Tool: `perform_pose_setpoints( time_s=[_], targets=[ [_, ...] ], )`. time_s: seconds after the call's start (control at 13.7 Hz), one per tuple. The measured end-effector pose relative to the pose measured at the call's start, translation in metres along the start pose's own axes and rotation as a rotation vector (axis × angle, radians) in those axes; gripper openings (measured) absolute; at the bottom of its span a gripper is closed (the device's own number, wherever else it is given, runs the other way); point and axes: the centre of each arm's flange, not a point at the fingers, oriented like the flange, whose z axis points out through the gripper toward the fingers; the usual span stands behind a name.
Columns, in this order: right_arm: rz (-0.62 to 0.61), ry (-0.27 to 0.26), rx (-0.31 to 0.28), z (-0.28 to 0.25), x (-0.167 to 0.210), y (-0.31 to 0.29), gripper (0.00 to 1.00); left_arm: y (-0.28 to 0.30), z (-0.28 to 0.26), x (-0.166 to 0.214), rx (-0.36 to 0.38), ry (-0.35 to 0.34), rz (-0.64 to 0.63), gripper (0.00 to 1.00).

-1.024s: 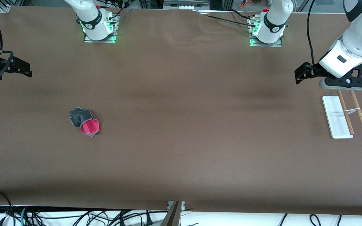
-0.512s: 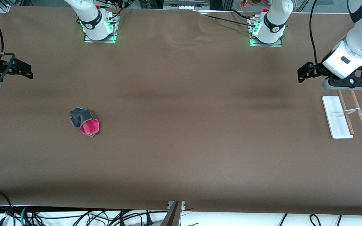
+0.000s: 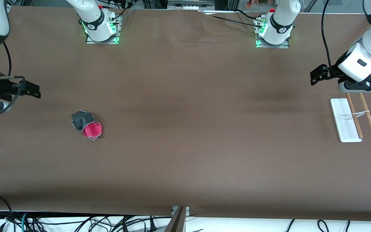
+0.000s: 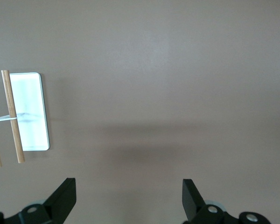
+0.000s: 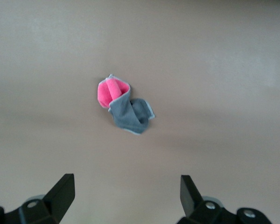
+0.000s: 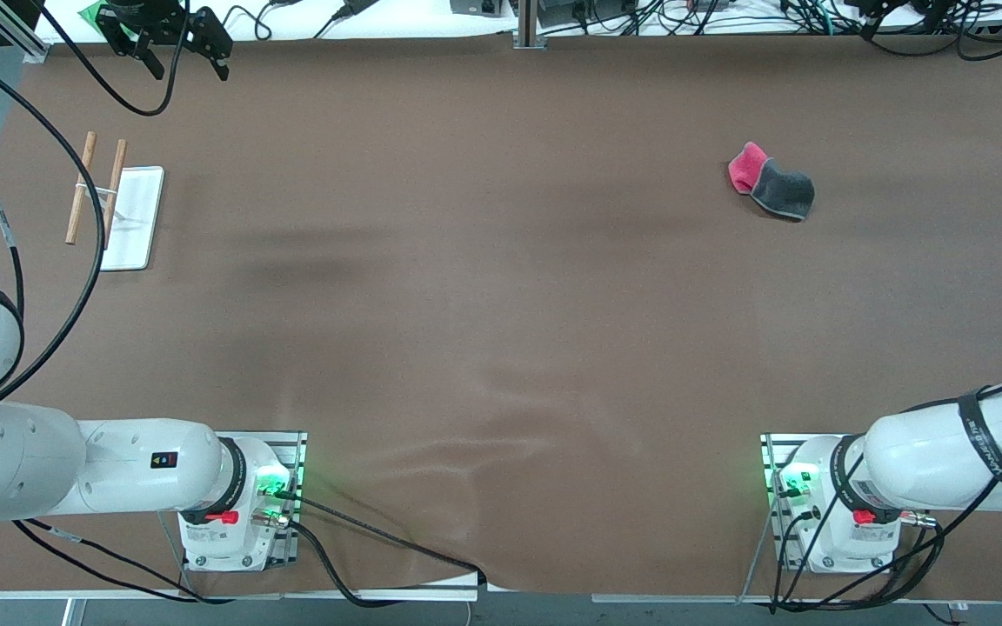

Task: Pass towel and hang on rack
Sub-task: 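Reach the right gripper down to the grey-pink towel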

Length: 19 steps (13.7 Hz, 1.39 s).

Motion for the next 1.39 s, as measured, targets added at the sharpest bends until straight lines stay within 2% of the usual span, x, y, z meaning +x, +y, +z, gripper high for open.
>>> perform_pose_setpoints(
  time_s=[0.37, 0.66, 1.02, 1.39],
  targets=[
    [-0.024, -0.013, 0.019, 0.113, 0.065, -0.005, 1.00, 0.001, -0.004, 0.001, -0.001, 0.009, 0.001, 1.00],
    [-0.038, 0.010, 0.028, 0.191, 0.099, -0.013, 1.00, 0.015, -0.008, -0.002, 0.002, 0.006, 0.027, 1.00],
    [-0.053, -0.038, 0.041, 0.262, 0.111, -0.023, 1.00, 0.017, -0.018, -0.003, 0.002, 0.014, 0.031, 1.00],
    [-0.057, -0.027, 0.029, 0.287, 0.117, -0.021, 1.00, 0.018, -0.023, -0.005, 0.003, 0.004, 0.033, 1.00]
  ],
)
